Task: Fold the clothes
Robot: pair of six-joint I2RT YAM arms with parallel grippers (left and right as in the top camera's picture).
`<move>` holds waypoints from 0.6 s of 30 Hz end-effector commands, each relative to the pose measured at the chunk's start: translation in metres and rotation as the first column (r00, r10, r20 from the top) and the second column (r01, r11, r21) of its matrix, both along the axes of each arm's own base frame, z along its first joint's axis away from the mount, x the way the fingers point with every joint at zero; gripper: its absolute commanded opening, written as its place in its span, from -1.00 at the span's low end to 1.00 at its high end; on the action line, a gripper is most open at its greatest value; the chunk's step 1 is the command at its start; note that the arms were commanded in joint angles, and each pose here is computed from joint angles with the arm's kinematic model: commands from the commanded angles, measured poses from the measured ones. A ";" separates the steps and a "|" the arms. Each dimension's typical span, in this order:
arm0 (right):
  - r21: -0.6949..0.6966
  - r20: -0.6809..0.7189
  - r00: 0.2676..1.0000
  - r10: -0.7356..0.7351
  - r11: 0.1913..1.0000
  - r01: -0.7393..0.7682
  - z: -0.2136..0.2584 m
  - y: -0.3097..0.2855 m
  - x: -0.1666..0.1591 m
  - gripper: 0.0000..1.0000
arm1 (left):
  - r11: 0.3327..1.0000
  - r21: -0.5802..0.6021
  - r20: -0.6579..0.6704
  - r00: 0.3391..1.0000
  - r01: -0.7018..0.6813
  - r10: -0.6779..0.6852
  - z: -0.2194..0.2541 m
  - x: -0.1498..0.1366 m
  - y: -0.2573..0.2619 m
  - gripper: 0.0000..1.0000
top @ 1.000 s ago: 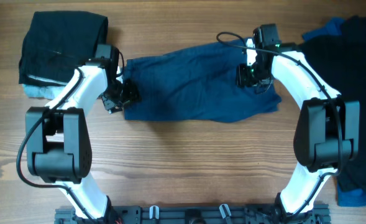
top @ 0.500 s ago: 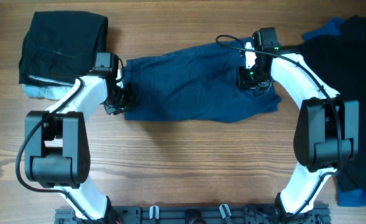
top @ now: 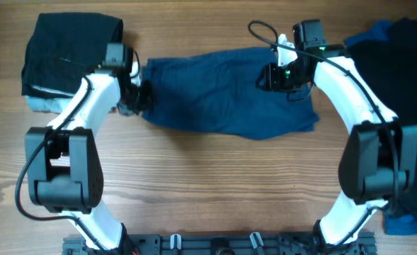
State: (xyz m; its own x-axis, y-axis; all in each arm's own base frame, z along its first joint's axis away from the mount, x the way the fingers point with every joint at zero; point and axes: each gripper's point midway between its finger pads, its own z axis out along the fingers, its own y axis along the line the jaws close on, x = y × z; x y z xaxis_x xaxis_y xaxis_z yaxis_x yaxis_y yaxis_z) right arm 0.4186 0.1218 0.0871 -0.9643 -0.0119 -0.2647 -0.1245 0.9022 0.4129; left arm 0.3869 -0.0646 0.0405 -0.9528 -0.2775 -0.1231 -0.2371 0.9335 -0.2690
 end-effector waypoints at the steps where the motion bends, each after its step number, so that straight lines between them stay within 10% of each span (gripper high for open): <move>1: 0.182 -0.080 0.995 -0.051 0.981 0.065 0.028 0.029 -0.012 -0.30 | 0.999 0.010 0.150 0.987 0.053 -0.054 0.054 0.040 -0.004 -0.92; 4: 0.196 -0.112 0.992 -0.052 0.978 0.074 0.020 0.054 -0.020 -0.89 | 0.998 0.009 0.195 0.979 0.062 -0.062 0.076 0.051 -0.008 -0.92; 18: 0.100 -0.128 0.965 -0.227 0.966 0.240 -0.058 0.125 -0.059 -0.91 | 0.990 0.023 0.384 0.913 0.139 -0.137 0.167 0.049 -0.033 -0.91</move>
State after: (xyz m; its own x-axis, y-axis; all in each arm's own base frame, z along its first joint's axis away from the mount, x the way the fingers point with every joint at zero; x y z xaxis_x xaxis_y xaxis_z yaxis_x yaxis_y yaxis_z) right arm 0.3593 0.2483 0.0375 -0.9719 0.1993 -0.1250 0.1099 0.8544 0.5078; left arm 0.4350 -0.0980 0.1636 -0.9075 -0.1683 -0.3849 -0.0404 0.9470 -0.3188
